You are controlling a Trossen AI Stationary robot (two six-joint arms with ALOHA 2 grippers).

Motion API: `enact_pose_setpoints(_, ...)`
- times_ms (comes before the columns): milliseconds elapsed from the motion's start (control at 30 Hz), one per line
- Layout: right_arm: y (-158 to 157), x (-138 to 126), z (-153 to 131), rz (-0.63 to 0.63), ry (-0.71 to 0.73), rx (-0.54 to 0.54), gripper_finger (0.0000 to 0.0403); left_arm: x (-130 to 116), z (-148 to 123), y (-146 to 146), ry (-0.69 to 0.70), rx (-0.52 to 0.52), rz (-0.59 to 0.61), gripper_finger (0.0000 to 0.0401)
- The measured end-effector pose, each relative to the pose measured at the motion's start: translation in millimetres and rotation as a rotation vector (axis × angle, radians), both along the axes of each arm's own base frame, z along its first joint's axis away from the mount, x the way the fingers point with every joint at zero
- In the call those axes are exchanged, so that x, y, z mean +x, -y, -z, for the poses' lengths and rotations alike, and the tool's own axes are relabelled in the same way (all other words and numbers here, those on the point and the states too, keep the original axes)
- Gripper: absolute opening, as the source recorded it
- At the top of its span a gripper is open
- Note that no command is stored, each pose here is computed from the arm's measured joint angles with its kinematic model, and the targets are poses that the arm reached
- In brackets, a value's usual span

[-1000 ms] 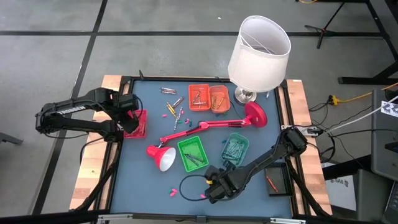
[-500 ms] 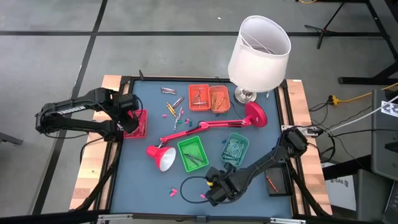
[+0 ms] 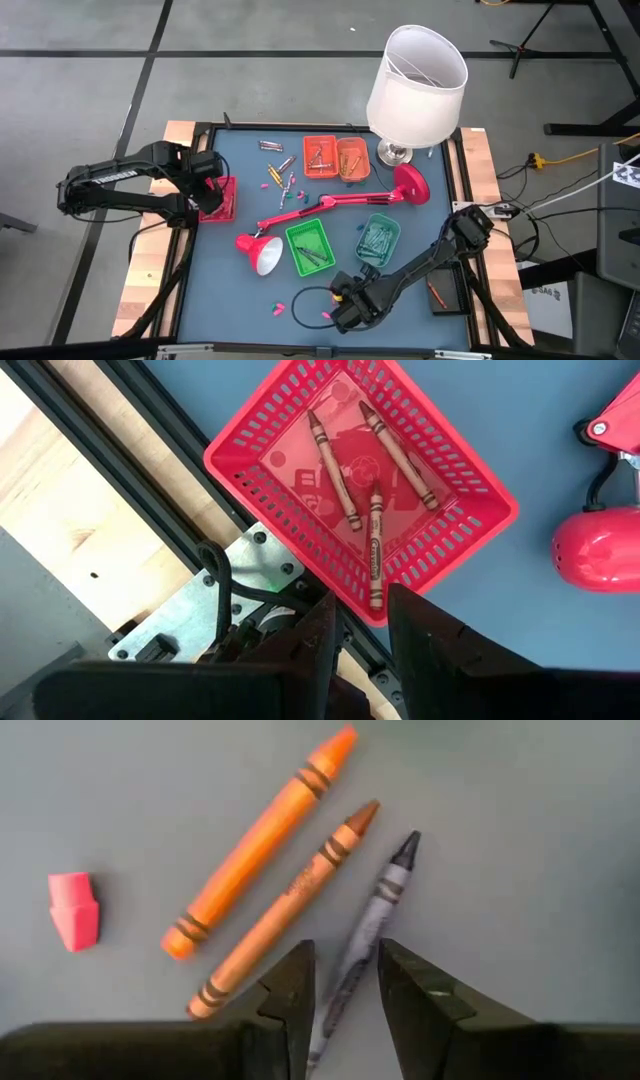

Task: Sort crayons
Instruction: Put the violet crayon into the green bin

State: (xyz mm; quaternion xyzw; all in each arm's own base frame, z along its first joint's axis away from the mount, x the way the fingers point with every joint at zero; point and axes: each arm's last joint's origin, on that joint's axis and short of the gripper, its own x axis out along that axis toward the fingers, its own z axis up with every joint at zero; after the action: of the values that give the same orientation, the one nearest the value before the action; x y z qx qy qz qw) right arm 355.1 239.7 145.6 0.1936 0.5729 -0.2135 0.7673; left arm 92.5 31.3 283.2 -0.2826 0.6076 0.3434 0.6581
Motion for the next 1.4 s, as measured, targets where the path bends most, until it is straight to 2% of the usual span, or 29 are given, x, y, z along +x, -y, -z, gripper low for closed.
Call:
enact_pose_setpoints(500,2.1,-0.9,2.2,0.005,-0.003,-0.046,0.0108,2.0,-0.1,-0.6,0.02,0.006,0.0,0.0079)
enact_pose_setpoints(600,2.1,-0.8,2.2,0.006,0.0,-0.049,0.0087,2.7,-0.2,-0.8,0.029,0.009,0.0,0.0079)
enact_pose_setpoints(767,2.5,-0.7,2.4,0.007,0.001,-0.056,0.0021,5.8,-0.5,-1.7,0.06,0.018,0.0,0.0079)
enact_pose_setpoints(833,2.6,-0.7,2.4,0.002,0.001,-0.058,0.0009,7.2,-0.8,-2.2,0.076,0.023,0.0,0.0079)
enact_pose_setpoints(1067,1.8,0.3,-0.2,-0.002,-0.012,-0.044,0.0031,11.8,-1.5,-3.6,0.123,0.038,0.001,0.0079)
enact_pose_setpoints(1200,-0.7,3.4,-15.9,-0.033,-0.032,-0.051,0.0014,14.3,-2.1,-4.4,0.151,0.046,0.001,0.0079)
enact_pose_setpoints(1400,-3.8,9.5,-61.2,-0.087,-0.016,-0.098,0.001,16.7,-2.6,-5.1,0.174,0.054,0.007,0.0079)
